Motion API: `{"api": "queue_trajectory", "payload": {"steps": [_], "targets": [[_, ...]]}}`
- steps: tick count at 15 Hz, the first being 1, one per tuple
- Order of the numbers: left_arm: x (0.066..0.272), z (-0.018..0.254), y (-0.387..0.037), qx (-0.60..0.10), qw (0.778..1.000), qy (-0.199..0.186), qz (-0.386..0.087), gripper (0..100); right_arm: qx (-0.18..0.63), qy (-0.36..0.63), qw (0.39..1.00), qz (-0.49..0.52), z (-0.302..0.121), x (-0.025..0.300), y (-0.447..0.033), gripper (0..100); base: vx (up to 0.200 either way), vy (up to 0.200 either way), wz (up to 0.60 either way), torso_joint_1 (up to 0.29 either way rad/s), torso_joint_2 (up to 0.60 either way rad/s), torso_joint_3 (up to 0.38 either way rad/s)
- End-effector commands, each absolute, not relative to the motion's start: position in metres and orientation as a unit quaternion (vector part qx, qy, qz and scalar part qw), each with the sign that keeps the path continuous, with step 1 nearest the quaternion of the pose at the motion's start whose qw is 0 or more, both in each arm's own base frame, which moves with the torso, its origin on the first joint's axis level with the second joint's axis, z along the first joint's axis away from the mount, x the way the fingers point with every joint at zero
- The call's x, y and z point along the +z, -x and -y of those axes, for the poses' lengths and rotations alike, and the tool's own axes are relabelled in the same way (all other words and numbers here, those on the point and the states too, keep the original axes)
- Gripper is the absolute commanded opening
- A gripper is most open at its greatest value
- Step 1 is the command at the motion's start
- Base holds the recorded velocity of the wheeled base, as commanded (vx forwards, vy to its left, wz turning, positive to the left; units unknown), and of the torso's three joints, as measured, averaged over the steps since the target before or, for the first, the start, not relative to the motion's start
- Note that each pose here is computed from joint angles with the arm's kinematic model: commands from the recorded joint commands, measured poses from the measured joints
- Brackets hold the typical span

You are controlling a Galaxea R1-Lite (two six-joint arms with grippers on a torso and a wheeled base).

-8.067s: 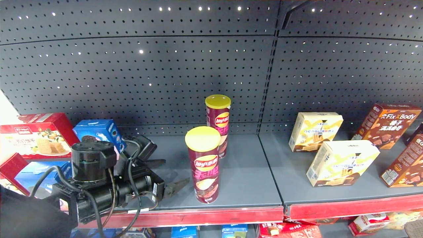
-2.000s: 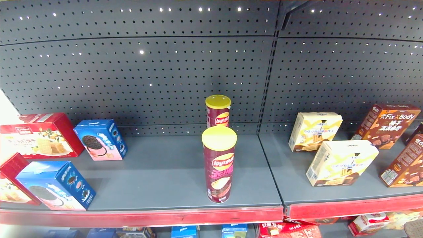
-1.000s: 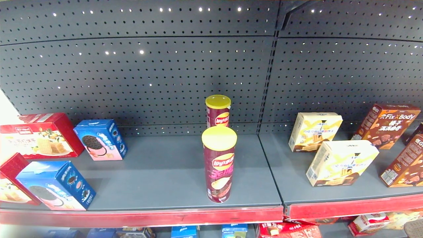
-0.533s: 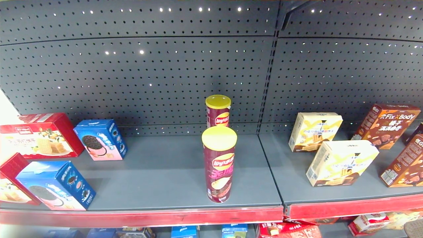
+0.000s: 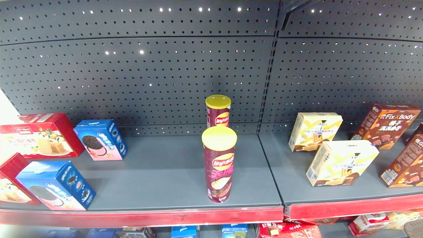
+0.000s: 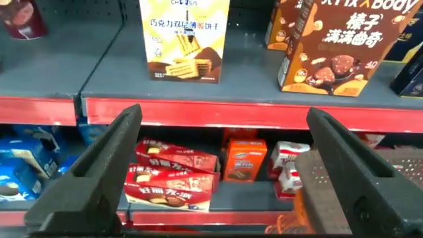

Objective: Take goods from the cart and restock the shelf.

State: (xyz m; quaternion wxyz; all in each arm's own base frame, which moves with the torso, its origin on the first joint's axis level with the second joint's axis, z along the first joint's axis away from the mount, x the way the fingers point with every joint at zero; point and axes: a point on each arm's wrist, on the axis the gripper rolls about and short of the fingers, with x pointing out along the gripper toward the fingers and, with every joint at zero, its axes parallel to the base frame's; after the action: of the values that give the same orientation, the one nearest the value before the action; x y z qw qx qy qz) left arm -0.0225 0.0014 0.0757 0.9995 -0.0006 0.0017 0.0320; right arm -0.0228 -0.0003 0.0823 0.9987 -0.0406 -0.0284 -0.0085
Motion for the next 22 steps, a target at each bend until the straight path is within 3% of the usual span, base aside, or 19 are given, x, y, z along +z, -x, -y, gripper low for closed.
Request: {"api": "queue_trajectory", "payload": {"steps": [1,4,8,22], "targets": [[0.0758,-0.0014,0.0223,0.032,0.999,0.001,-0.003,100,-0.008,0.024,0.999,0.030,0.0003,0.0822,0.0226,100,0.000,0.000,0.00,0.000,0.00,0.000],[0.0758,-0.0014,0.0223,0.033,0.999,0.001,-0.003,100,-0.005,-0.022,0.999,0.029,0.0003,0.0820,0.0226,100,0.000,0.000,0.00,0.000,0.00,0.000],[0.0758,-0.0014,0.0224,0.033,0.999,0.001,-0.002,100,0.048,-0.010,0.998,0.026,-0.0021,0.0823,0.0228,100,0.000,0.000,0.00,0.000,0.00,0.000],[0.0756,-0.0014,0.0224,0.032,0.999,-0.002,-0.003,100,0.066,0.012,0.997,0.027,-0.0030,0.0820,0.0228,100,0.000,0.000,0.04,0.000,0.00,0.000]]}}
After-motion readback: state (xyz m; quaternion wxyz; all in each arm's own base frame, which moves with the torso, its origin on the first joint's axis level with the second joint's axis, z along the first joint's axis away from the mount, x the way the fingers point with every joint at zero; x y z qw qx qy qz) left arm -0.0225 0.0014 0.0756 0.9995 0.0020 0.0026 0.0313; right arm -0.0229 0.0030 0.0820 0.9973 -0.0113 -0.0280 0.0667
